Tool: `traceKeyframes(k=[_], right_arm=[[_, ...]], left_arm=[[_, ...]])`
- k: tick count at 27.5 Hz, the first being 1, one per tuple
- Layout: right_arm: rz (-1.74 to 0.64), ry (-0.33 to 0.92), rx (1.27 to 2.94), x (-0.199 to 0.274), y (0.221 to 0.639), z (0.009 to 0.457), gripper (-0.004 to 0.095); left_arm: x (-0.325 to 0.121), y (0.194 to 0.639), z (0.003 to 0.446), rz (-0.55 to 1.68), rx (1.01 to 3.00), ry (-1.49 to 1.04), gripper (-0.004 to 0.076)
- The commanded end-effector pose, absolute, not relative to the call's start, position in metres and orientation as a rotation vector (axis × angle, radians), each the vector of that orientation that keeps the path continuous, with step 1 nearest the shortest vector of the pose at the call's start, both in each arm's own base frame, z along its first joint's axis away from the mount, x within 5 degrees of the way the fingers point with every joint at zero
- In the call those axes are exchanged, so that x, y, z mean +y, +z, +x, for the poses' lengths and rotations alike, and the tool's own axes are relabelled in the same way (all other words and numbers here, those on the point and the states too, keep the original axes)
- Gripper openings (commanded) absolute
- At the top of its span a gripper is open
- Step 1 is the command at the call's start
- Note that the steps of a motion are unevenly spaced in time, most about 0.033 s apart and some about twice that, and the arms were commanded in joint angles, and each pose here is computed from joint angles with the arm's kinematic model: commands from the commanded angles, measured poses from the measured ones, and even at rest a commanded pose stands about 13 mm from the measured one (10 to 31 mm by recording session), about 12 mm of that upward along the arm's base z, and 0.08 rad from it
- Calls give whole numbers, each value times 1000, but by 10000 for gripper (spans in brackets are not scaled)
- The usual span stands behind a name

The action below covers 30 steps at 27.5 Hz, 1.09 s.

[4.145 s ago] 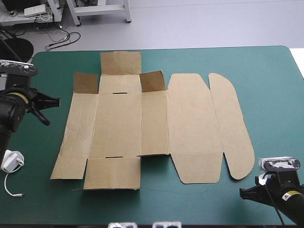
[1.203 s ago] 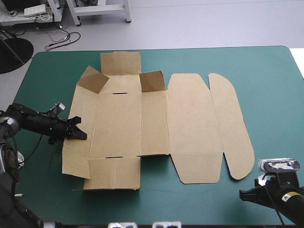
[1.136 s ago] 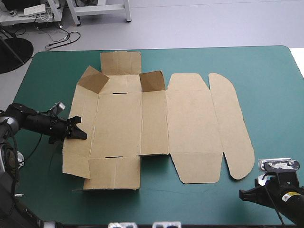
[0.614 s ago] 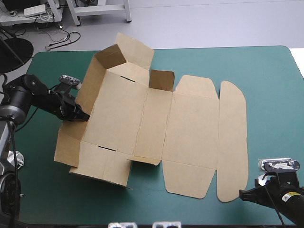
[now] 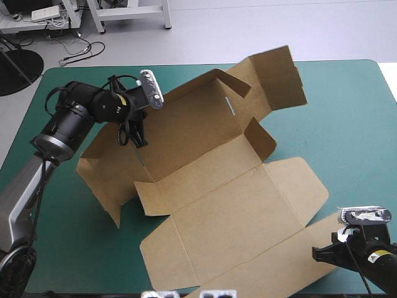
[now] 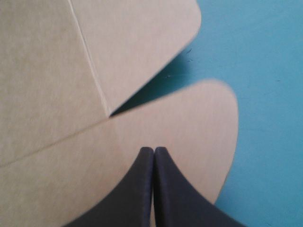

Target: Fold the box

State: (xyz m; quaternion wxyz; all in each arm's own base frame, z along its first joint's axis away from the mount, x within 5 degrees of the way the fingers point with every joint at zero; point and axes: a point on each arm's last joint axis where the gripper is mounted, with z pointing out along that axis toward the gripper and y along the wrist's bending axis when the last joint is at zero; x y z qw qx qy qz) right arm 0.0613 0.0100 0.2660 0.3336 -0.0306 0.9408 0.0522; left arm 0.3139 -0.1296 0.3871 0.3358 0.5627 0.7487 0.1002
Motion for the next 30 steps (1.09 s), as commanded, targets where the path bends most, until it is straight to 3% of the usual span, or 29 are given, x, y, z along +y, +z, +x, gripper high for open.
traceKeyframes(k=[1, 6, 11, 17, 24, 30], right_arm=[[-65, 169, 2372, 12, 278, 66, -20], [-60, 165, 2354, 12, 279, 68, -20], [-5, 162, 2300, 10, 282, 71, -20], [57, 177, 2262, 9, 288, 74, -20], [65, 133, 2059, 7, 340, 77, -20], [64, 156, 2030, 3, 391, 106, -20]], left_arm=[[-155, 424, 298, 1493, 1644, 383, -9], [-205, 429, 271, 1631, 1399, 505, -10], [-225, 414, 263, 1544, 1501, 551, -10], [-244, 382, 247, 1541, 1456, 623, -10], [-249, 355, 229, 1375, 1482, 686, -10], [-251, 334, 221, 1350, 1481, 691, -10]])
